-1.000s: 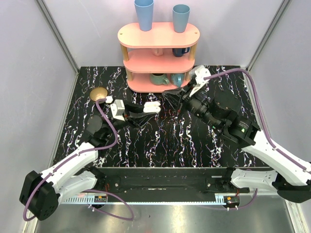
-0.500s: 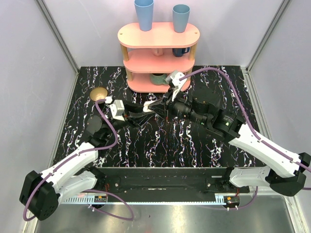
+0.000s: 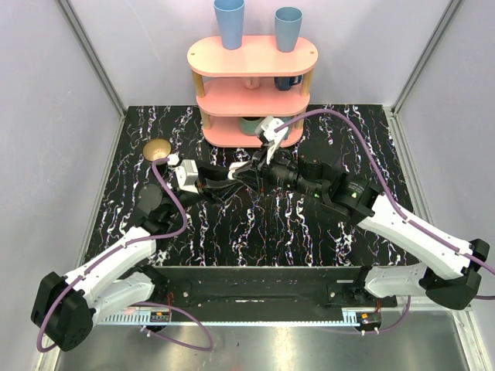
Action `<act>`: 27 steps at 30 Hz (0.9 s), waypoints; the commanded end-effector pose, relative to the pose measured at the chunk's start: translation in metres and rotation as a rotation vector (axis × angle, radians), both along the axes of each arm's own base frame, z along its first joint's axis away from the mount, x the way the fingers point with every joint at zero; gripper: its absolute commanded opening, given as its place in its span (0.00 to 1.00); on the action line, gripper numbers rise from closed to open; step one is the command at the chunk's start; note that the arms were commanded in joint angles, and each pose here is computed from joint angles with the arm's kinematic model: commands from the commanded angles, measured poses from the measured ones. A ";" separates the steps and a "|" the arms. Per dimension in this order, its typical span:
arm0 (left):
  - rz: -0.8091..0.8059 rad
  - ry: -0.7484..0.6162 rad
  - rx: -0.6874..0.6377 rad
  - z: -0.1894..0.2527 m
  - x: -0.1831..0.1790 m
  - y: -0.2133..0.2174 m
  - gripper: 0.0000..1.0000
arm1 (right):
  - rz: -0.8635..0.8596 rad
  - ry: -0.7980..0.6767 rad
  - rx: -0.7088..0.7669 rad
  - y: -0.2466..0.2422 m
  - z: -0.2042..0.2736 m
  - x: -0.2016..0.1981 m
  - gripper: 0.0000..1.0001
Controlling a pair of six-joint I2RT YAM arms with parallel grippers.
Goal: Insert the wireless bluetooth earbuds into the charging case
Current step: Adjust the left earbud in the left side groove of the charging case.
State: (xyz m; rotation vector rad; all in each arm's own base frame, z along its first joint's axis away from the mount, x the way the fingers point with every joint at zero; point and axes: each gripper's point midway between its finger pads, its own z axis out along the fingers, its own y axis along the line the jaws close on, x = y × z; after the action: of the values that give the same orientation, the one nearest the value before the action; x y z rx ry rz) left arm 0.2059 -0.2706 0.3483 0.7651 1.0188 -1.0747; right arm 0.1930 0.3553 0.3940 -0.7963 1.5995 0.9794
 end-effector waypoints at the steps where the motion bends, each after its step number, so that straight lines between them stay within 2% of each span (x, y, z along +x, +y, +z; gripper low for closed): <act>1: -0.042 -0.109 -0.051 0.031 -0.019 0.005 0.00 | -0.005 -0.058 -0.003 -0.001 0.010 0.002 0.24; 7: -0.049 -0.110 -0.045 0.030 -0.021 0.005 0.00 | -0.037 -0.107 -0.024 -0.008 0.011 0.008 0.25; 14: -0.078 -0.118 -0.037 0.032 -0.025 0.003 0.00 | -0.025 -0.111 -0.048 -0.006 0.002 0.009 0.32; 22: -0.073 -0.117 -0.044 0.033 -0.025 0.003 0.00 | 0.098 -0.071 -0.090 0.005 -0.012 -0.009 0.23; 27: -0.066 -0.116 -0.050 0.035 -0.023 0.004 0.00 | 0.156 -0.067 -0.150 0.005 -0.024 -0.016 0.23</act>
State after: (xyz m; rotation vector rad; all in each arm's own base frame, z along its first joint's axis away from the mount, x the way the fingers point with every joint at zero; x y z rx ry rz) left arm 0.1949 -0.2732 0.3426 0.8179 1.0284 -1.1162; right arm 0.1916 0.3555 0.3853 -0.9321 1.5533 0.9097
